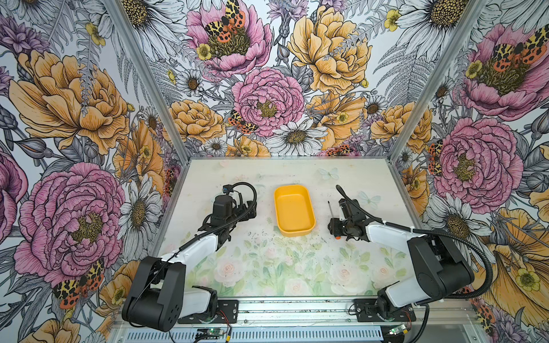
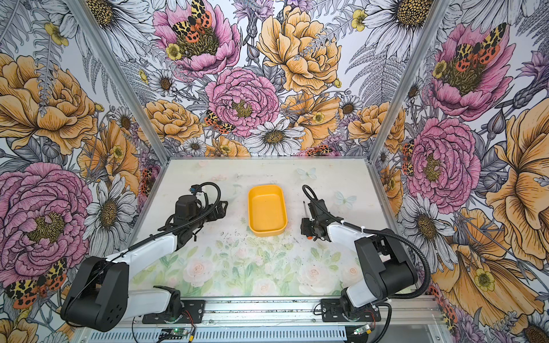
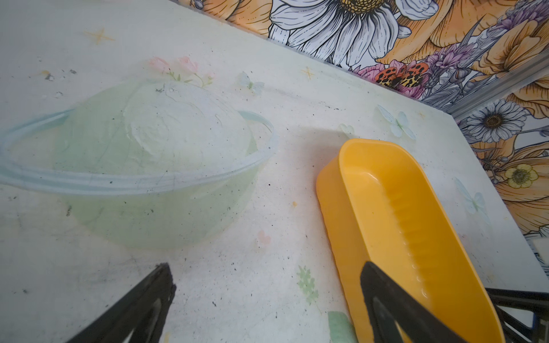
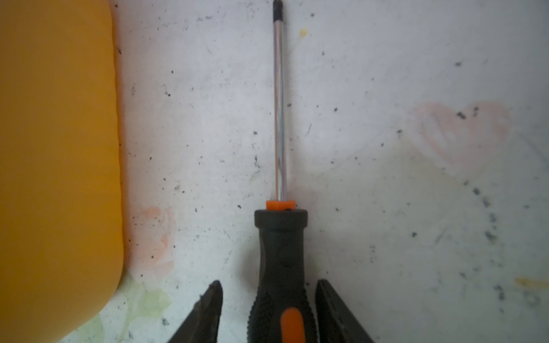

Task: Put the screwdriver in the bin
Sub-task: 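Lower the right gripper onto the screwdriver handle and close it while the left arm lifts, then lift the screwdriver with the right gripper and carry it over the yellow bin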

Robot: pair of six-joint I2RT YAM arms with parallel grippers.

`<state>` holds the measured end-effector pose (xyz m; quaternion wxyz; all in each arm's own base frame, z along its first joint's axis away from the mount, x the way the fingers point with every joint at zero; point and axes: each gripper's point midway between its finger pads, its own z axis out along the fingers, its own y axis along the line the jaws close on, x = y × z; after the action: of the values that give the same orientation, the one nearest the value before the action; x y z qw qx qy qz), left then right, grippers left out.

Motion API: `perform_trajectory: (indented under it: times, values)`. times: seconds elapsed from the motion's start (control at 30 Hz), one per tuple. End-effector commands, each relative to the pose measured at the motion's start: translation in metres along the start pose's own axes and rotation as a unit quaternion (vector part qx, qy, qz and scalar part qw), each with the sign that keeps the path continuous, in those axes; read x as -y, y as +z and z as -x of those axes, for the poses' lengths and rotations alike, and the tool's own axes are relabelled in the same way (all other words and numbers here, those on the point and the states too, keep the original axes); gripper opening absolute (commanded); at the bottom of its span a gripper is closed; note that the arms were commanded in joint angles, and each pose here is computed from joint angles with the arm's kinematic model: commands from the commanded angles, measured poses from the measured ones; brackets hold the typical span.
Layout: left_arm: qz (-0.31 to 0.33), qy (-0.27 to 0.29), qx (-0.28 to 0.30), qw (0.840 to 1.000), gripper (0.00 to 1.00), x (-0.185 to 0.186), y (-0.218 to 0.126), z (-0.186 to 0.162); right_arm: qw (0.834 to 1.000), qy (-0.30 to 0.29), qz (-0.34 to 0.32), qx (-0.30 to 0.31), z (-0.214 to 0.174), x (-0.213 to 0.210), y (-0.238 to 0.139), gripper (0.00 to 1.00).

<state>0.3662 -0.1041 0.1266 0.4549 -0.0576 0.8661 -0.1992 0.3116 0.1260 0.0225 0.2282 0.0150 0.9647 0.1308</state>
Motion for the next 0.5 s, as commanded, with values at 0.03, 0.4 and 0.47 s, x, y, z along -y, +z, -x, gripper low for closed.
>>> perform_trajectory:
  times: [0.03, 0.4, 0.47]
  values:
    - [0.002, -0.009, 0.002, 1.0, 0.99, -0.004, -0.006, -0.001, 0.999, 0.0, -0.027, -0.021, -0.006, 0.005, 0.002, 0.46]
    - [0.003, -0.012, -0.006, 1.0, 0.99, -0.006, -0.002, -0.005, 0.999, 0.009, -0.032, -0.021, -0.001, 0.003, -0.004, 0.18]
    - [0.002, -0.013, -0.006, 1.0, 0.99, -0.006, -0.001, -0.005, 1.0, 0.012, -0.015, -0.019, 0.003, -0.004, -0.007, 0.09]
